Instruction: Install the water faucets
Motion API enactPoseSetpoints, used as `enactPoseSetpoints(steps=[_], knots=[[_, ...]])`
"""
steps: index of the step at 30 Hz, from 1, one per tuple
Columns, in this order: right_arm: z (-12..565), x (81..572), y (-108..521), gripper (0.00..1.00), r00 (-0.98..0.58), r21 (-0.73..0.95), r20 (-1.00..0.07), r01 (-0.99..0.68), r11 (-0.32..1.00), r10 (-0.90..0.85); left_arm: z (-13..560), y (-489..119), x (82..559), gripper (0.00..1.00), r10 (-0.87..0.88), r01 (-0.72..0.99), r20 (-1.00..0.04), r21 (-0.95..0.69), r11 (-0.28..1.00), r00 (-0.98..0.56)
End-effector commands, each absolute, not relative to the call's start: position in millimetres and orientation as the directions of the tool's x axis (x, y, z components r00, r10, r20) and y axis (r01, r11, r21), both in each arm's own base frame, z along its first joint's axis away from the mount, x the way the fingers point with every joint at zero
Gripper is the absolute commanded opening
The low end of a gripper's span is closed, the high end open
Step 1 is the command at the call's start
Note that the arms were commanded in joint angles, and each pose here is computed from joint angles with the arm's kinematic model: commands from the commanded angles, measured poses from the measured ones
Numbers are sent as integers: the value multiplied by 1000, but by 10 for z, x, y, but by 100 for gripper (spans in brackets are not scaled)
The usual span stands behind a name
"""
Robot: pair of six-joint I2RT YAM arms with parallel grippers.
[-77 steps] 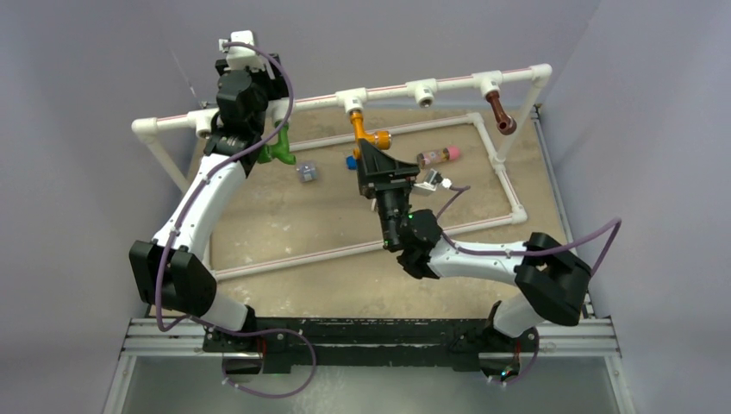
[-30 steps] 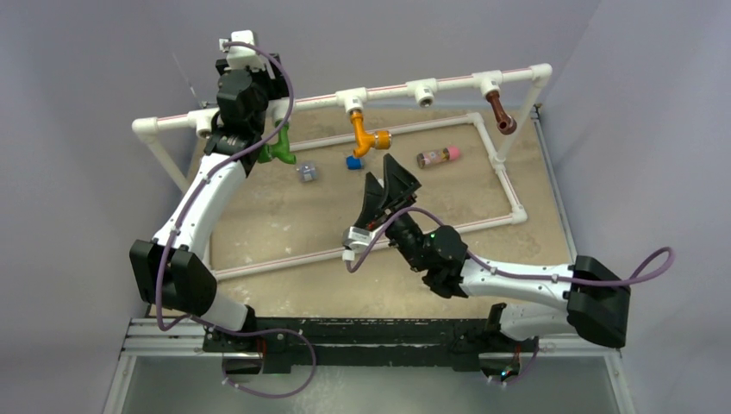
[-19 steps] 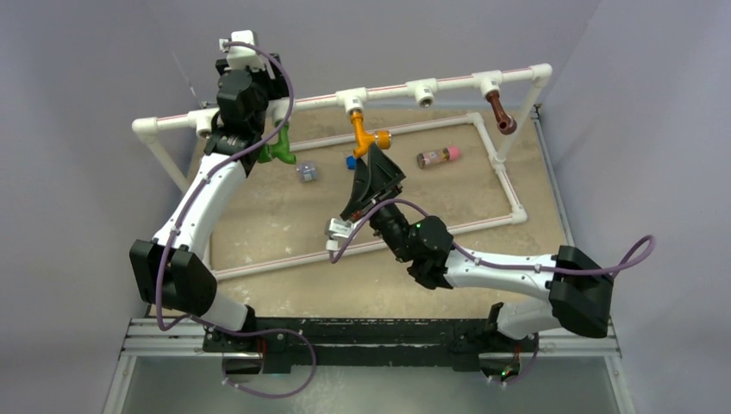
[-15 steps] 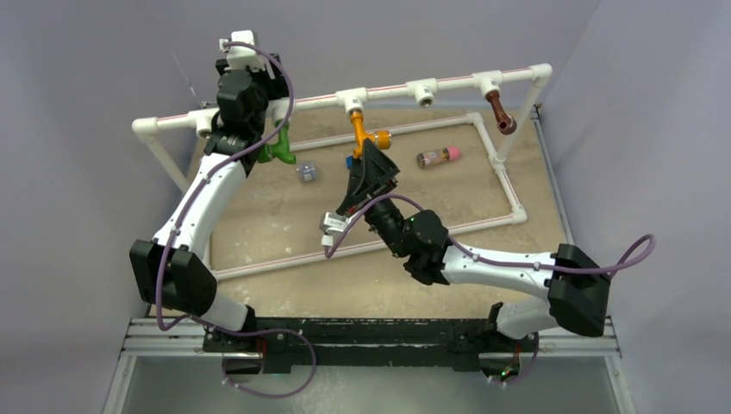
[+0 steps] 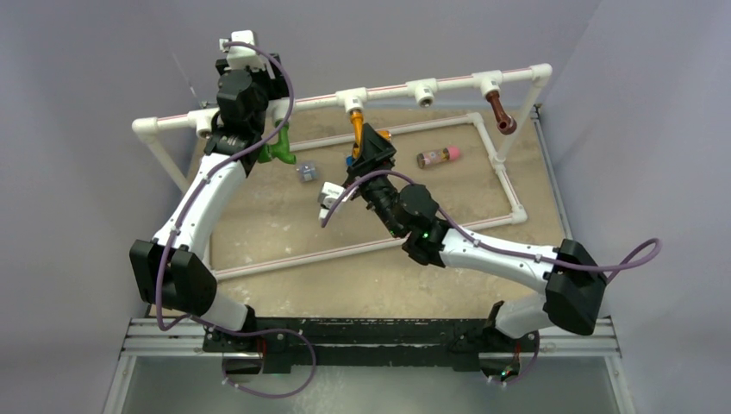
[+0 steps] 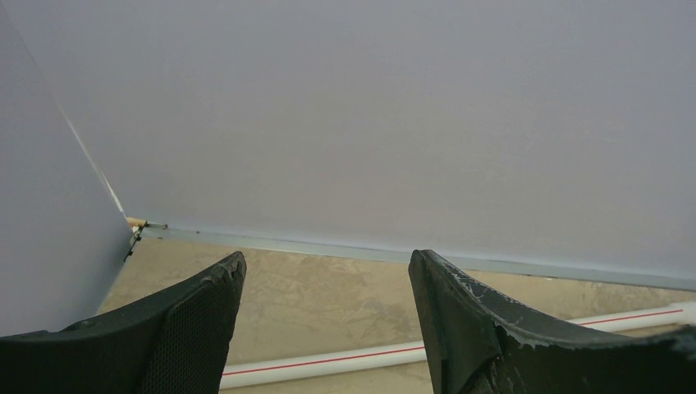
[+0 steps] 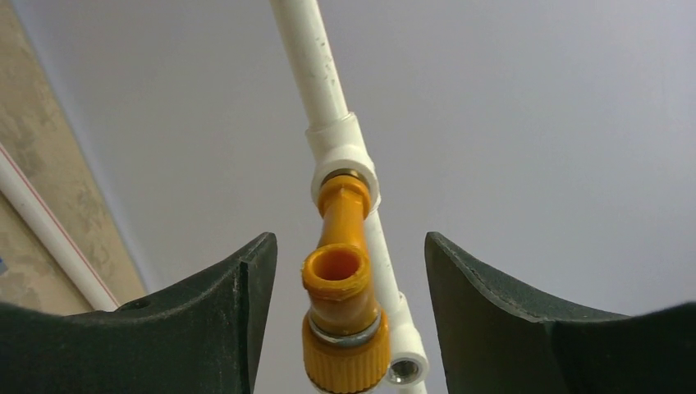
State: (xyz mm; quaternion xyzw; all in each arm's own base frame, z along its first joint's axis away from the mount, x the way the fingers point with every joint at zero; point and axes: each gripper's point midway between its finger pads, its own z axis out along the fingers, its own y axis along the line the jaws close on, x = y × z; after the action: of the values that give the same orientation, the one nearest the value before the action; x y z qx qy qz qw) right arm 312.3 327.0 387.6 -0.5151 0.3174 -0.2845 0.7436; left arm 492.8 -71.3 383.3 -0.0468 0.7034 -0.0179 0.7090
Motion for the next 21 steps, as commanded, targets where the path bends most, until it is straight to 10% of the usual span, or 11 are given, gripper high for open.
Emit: enactPoseSetpoints(steps=[1, 14, 21], knots=[[3962, 3179, 3227, 67, 632, -927, -246, 68, 369, -735, 2645, -972, 4802, 72, 29, 51, -938, 12, 999, -346], [3945, 3255, 3173, 19, 615, -885, -341, 45, 463, -711, 2647, -983, 4806, 72, 26, 54, -937, 8, 998, -348], [3921, 3307, 3151, 0, 588, -698, -595, -41, 714, -548, 2653, -981, 4806, 72, 24, 55, -937, 5, 998, -348]])
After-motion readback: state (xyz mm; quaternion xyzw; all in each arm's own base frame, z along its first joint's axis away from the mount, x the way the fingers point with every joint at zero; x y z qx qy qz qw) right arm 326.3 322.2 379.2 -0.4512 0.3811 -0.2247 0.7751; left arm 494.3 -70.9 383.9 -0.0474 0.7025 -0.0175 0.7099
